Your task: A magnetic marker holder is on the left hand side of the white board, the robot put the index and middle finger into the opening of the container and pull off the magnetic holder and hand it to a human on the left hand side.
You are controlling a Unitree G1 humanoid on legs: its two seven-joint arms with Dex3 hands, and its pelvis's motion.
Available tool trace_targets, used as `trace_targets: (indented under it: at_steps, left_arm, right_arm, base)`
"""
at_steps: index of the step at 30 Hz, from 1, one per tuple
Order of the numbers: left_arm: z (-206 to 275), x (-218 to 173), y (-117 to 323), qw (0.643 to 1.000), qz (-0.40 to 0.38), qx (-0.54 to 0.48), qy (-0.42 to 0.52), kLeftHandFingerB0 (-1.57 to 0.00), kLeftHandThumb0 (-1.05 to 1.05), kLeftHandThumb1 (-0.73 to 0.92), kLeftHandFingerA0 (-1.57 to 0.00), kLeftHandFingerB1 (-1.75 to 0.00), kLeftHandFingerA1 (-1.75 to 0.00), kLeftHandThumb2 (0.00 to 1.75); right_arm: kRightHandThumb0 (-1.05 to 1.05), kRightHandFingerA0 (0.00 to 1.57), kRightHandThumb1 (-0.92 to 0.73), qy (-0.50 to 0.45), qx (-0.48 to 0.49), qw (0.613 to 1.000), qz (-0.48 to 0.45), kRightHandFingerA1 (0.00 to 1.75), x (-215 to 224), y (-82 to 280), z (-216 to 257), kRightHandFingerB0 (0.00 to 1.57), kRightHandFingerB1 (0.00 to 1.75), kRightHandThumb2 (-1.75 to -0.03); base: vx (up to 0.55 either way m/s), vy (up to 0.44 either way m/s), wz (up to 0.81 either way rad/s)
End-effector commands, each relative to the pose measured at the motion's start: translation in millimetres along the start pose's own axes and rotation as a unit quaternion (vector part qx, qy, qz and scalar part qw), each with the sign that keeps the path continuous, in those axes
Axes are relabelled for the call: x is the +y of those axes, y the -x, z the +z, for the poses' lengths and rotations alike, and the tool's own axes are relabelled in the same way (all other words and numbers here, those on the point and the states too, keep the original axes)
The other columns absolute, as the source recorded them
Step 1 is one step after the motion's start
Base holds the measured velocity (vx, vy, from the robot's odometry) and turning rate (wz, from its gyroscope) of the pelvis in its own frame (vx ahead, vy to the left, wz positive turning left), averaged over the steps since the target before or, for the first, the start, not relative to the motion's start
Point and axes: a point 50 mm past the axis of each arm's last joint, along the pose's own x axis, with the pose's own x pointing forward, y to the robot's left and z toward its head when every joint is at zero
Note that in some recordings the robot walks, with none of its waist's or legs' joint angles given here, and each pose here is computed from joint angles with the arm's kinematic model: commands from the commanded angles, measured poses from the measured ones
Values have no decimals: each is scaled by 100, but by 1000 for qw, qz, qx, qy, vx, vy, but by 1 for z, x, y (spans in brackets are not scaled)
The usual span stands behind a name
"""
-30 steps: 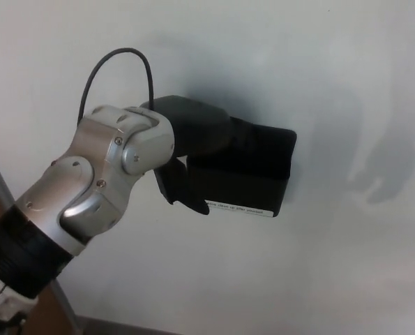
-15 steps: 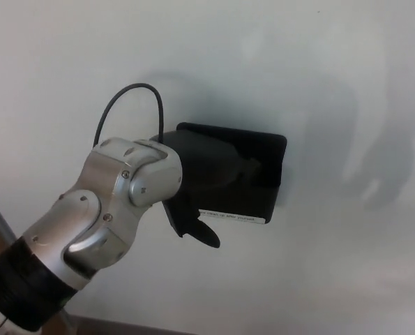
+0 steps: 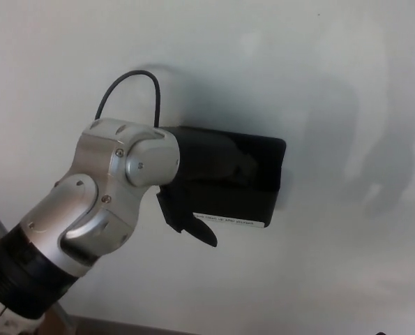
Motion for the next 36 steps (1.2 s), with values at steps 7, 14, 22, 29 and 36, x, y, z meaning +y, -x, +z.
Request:
trace_targets:
  at_steps: [7,14,22,29,36]
  left_arm:
    - [-23,-23,-28,997,-60,52,-27,-95,-12,54,-102,-73,-91,66]
    - [-29,-33,-32,996,-65,59,-24,-91,-19,64,-98,-89,-104,84]
    - [-33,-45,-37,996,-72,57,-15,-83,-25,68,-82,-109,-129,78]
    - [-42,-57,-40,992,-120,47,7,-85,-23,59,-74,-109,-149,99]
    - [-55,-66,-36,943,-284,-2,174,-79,-21,64,-71,-123,-170,77]
  right_arm:
    - [-52,64,-71,-4,-4,1000,-4,51,-1,0,2,53,41,-62]
    - [-52,64,-69,-6,-5,1000,2,50,2,-3,4,52,41,-61]
    - [-53,68,-70,-3,-7,1000,7,51,4,-5,5,54,41,-62]
    - [-52,69,-71,-3,-10,1000,11,51,7,-8,6,56,41,-62]
    - [-51,65,-70,-2,-13,1000,21,51,12,-14,9,52,41,-61]
  base:
    - [0,0,0]
    - [0,0,0]
    - [0,0,0]
    - [0,0,0]
    - [0,0,1]
